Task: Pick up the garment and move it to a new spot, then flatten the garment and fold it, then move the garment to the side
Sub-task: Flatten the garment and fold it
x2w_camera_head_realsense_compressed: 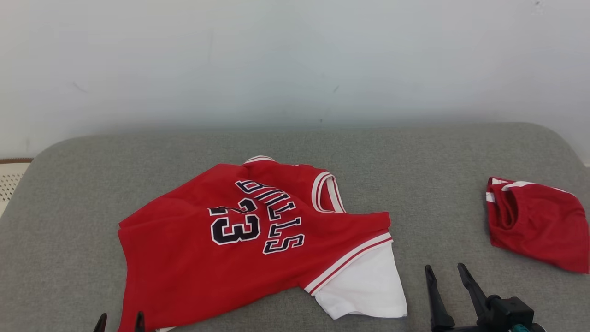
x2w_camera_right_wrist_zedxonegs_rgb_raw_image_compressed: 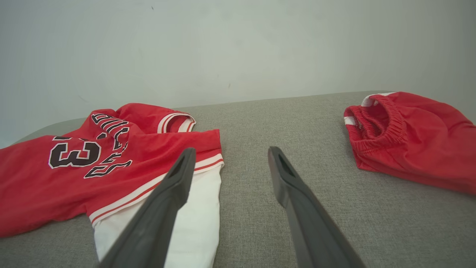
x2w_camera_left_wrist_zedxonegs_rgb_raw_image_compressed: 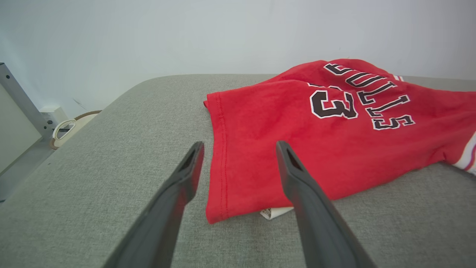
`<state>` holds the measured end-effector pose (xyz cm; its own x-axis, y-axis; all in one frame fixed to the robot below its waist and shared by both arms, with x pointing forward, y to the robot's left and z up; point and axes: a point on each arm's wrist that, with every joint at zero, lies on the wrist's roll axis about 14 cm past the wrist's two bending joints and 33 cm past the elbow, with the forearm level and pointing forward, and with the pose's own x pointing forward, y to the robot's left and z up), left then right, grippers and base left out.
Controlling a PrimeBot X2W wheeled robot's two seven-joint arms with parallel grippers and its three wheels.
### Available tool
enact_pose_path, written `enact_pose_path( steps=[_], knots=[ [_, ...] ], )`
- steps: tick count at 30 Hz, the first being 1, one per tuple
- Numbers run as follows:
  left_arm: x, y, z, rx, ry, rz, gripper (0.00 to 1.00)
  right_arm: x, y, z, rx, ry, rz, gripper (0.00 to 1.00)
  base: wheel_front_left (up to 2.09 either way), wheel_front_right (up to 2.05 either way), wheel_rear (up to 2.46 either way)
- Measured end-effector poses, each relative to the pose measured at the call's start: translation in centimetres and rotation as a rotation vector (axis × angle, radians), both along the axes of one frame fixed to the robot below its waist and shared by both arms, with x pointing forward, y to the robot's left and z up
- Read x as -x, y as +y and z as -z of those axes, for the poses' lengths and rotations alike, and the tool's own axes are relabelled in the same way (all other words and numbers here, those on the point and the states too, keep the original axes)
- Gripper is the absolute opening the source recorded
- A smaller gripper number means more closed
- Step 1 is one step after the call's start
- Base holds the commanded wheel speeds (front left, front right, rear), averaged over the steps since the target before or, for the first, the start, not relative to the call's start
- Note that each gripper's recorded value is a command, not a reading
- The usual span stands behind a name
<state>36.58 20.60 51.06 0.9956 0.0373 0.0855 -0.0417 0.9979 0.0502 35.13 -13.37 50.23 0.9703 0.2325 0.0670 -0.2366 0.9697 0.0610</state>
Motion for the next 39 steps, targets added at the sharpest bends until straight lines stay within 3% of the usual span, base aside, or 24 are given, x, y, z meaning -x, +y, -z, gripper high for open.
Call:
enact_pose_path(
  steps=[23,30,39],
  knots=[
    [0.2,0.2,0.2,0.018,0.000,-0.006,1.00,0.6,1.2,-0.1,-0.003,-0.007,-0.029,1.00,0.00,0.00,0.00],
    [0.0,0.2,1.0,0.033,0.024,-0.007,1.00,0.2,1.5,1.6,-0.018,0.054,-0.035,1.00,0.00,0.00,0.00],
    [-0.5,-0.1,1.8,0.034,0.050,0.010,1.00,0.0,2.2,6.6,-0.034,0.226,-0.034,1.00,0.00,0.00,0.00]
  ],
)
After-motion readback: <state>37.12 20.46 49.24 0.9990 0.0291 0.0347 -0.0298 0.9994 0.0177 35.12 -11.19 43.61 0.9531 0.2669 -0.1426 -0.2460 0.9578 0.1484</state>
